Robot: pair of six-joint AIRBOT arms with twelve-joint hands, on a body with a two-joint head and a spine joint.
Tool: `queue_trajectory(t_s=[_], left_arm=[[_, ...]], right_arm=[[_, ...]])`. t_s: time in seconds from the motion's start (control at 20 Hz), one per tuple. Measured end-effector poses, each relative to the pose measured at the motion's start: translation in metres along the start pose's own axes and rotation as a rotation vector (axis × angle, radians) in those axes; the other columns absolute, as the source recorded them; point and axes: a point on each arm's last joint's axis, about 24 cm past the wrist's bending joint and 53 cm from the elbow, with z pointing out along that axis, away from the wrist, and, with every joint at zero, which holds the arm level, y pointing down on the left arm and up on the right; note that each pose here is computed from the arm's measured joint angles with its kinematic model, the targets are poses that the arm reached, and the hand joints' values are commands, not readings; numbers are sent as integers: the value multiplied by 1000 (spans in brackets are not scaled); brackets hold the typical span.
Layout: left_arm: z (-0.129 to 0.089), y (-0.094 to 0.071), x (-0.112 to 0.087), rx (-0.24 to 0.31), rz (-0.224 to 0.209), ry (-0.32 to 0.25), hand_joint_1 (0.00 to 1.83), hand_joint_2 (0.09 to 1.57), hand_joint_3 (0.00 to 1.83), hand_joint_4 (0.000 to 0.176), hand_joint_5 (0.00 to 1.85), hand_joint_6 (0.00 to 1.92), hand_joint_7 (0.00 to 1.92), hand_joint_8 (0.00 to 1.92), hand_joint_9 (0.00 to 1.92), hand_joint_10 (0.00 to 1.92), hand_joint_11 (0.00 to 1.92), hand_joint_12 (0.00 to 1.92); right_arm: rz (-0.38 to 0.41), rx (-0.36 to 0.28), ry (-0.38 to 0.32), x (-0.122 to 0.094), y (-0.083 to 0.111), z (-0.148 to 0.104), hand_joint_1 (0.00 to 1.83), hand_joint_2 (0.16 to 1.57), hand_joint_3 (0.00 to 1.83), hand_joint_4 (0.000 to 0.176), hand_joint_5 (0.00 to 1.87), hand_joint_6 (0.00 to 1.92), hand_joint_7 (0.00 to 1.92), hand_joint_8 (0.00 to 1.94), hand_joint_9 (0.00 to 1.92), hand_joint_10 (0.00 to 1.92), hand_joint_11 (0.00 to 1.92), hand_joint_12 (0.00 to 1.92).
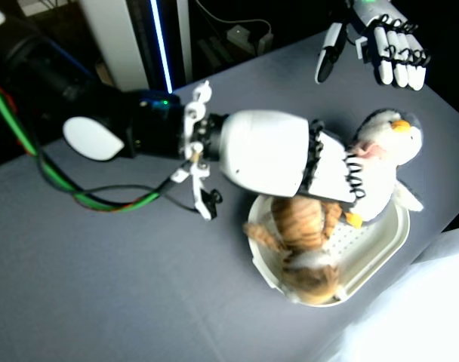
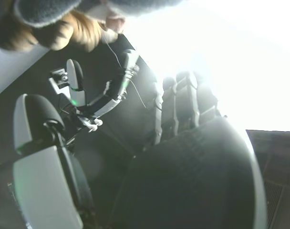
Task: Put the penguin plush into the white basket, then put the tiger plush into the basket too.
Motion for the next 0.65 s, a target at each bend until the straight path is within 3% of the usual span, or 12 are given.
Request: queue_trajectory(t_s=[0.05,0.15,0.25,0.3,0.35,0.45,0.5,0.55,0.6,0.65], left_arm=[[0,-1,-1,4,-7,-6,828,883,2,65,159,1,179,7,129,5,0,394],[-2,-5,-4,21,-29,-28,808,900,2,60,139,0,145,3,76,3,0,211],[-7,-7,-7,33,-52,-44,804,862,0,37,152,2,202,8,144,8,0,569],[-11,-4,-10,28,-78,-61,817,862,0,17,140,0,194,1,147,7,0,601],[-15,-5,-11,42,-110,-70,842,885,5,23,84,0,104,0,83,3,0,495],[-23,-9,-8,60,-163,-69,847,877,1,75,5,0,6,0,3,0,0,398],[-25,-11,-8,70,-179,-69,840,871,0,131,0,0,0,0,0,0,0,474],[-26,-13,-11,80,-194,-80,870,865,0,115,0,0,0,0,0,0,0,486],[-28,-14,-18,94,-215,-108,818,892,5,82,0,0,0,0,0,0,0,598],[-29,-16,-27,112,-232,-145,771,957,11,62,0,0,0,0,0,0,0,789]], right_arm=[[18,-19,-11,0,7,-2,534,850,0,176,0,0,0,0,0,0,0,0],[73,-63,-79,-9,18,-28,621,878,10,176,0,0,0,0,0,0,0,0],[92,-50,-125,-22,11,-58,712,893,12,176,0,0,0,0,0,0,0,0],[141,-32,-195,-35,4,-75,667,894,10,176,0,0,0,0,0,0,0,0],[182,-44,-268,-49,5,-90,679,887,6,176,0,0,0,0,0,0,0,0],[203,-96,-327,-58,18,-112,693,884,3,176,0,0,0,0,0,0,0,0],[208,-122,-351,-60,24,-121,716,938,6,176,0,0,0,0,0,0,0,0],[214,-139,-368,-61,28,-128,734,928,0,176,0,0,0,0,0,0,48,22],[220,-149,-382,-60,30,-136,715,922,0,176,0,0,0,0,0,0,111,52],[227,-155,-401,-62,31,-142,707,937,0,135,0,0,0,0,12,3,21,538]])
